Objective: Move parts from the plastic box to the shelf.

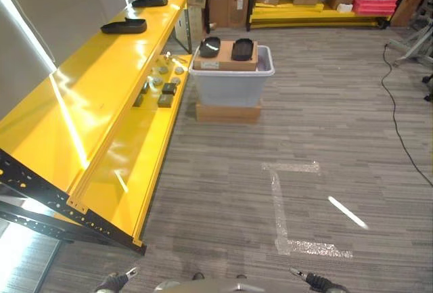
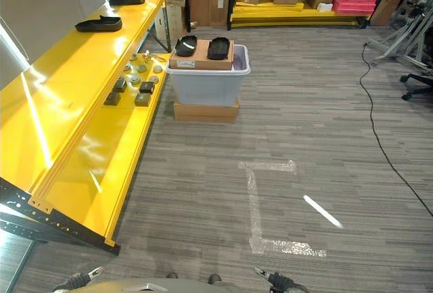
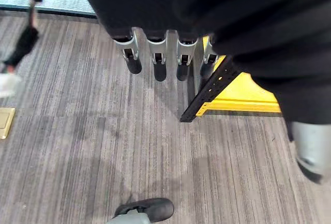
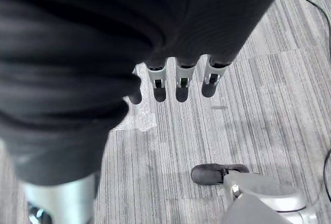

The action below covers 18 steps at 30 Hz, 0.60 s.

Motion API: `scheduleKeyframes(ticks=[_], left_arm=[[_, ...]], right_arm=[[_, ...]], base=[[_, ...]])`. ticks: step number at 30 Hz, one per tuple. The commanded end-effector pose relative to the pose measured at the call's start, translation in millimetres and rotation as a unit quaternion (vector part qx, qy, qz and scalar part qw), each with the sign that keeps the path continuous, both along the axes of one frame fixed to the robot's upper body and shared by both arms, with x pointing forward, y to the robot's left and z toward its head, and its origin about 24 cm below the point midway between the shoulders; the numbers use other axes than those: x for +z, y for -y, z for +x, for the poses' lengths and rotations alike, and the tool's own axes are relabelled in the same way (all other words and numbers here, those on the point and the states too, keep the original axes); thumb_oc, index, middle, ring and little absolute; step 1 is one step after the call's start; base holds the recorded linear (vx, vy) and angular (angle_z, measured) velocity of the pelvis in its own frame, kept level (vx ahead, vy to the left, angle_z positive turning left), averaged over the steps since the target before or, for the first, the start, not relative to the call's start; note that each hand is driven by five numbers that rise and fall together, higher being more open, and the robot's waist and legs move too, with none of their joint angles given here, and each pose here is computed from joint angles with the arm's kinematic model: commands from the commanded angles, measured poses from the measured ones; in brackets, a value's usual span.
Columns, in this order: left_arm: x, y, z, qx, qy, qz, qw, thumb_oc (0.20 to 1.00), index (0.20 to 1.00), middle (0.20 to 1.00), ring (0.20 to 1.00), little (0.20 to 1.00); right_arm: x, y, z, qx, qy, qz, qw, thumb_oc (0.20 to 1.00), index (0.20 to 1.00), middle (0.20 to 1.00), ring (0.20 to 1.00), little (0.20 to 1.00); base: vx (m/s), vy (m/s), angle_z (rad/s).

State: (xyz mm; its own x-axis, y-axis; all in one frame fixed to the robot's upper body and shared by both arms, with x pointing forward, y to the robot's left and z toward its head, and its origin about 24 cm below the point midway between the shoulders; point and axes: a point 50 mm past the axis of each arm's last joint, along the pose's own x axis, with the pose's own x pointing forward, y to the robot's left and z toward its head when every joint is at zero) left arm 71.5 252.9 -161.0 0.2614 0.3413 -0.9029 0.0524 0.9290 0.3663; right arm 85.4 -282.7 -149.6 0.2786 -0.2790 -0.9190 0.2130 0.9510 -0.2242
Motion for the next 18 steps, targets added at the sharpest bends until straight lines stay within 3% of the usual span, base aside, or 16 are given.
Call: scheduleKeyframes(ticks=[1, 7, 14, 18], left_arm=[[8, -10, 24, -0.004, 0.036, 0.025, 0.999, 1.0, 1.0, 1.0, 1.0, 1.0], [5, -2, 22, 0.013, 0.052, 0.02, 0.998, 1.0, 1.0, 1.0, 1.0, 1.0], [4, 0, 18, 0.008, 0.041, 0.016, 0.999, 1.0, 1.0, 1.0, 1.0, 1.0], [13, -9, 42, 0.006, 0.084, 0.028, 0.996, 1.0, 1.0, 1.0, 1.0, 1.0]], right_arm=[[3, 2, 11, 0.016, 0.007, -0.017, 1.0, 1.0, 1.0, 1.0, 1.0, 1.0], [1, -9, 15, -0.018, 0.046, -0.015, 0.999, 1.0, 1.0, 1.0, 1.0, 1.0], [-1, -13, 14, 0.012, 0.031, -0.018, 0.999, 1.0, 1.0, 1.0, 1.0, 1.0], [8, -7, 35, 0.021, 0.067, -0.035, 0.997, 1.0, 1.0, 1.0, 1.0, 1.0]], base=[[0.0, 0.0, 0.0], [0.01, 0.011, 0.0], [0.01, 0.047, -0.03], [-0.01, 0.108, -0.1]])
